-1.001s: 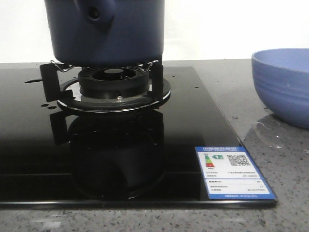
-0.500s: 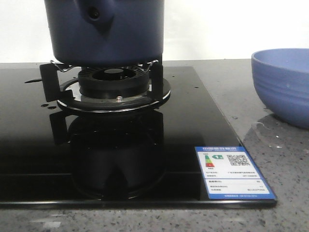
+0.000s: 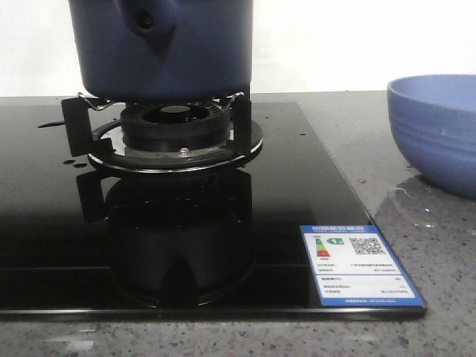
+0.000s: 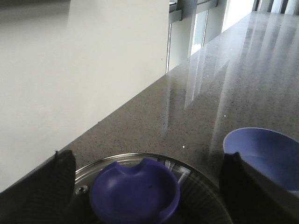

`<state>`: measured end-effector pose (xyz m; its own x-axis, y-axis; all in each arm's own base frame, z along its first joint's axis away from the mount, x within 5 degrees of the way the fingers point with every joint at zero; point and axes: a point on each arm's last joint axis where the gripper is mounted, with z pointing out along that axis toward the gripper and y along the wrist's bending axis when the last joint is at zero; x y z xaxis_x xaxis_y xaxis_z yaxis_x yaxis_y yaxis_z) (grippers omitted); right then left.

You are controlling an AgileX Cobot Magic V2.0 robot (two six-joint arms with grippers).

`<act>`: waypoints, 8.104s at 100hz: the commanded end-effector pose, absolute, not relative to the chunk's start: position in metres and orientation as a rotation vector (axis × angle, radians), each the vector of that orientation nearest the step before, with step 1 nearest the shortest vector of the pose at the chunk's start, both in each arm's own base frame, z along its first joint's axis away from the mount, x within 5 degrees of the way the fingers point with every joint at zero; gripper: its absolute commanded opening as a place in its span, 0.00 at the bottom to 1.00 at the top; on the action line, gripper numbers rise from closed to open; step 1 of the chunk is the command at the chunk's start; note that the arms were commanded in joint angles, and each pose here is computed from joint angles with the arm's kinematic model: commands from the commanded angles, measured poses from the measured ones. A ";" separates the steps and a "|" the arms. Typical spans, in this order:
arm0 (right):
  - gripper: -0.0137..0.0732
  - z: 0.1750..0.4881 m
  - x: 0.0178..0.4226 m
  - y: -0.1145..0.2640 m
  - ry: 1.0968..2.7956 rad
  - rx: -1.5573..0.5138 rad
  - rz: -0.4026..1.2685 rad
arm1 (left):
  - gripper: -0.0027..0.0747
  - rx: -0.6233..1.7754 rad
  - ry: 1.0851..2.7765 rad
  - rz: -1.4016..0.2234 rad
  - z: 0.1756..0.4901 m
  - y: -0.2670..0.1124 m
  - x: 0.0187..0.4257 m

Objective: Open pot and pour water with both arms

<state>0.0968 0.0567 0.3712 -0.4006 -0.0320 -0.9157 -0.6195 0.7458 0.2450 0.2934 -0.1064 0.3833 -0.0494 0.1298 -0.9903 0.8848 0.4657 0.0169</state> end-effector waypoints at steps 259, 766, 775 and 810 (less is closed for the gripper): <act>0.87 0.391 0.119 0.040 1.766 -0.221 0.574 | 0.37 0.268 1.571 -0.439 0.360 -0.035 0.185; 0.08 0.480 0.315 0.247 1.720 -0.500 -0.643 | 0.37 0.306 1.489 -0.337 0.378 -0.056 0.154; 0.08 0.491 0.317 0.232 1.802 -0.421 -0.497 | 0.37 0.376 1.468 -0.316 0.379 -0.060 0.153; 0.08 0.533 0.314 0.143 2.071 -0.190 0.043 | 0.37 0.473 1.364 -0.433 0.416 -0.083 0.165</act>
<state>0.3376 0.1789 0.5022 -0.4769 -0.2127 -0.8529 -0.1474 0.9759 -0.1609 0.1673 -0.0706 0.3890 0.0935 0.0616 -0.9937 0.4637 0.8805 0.0983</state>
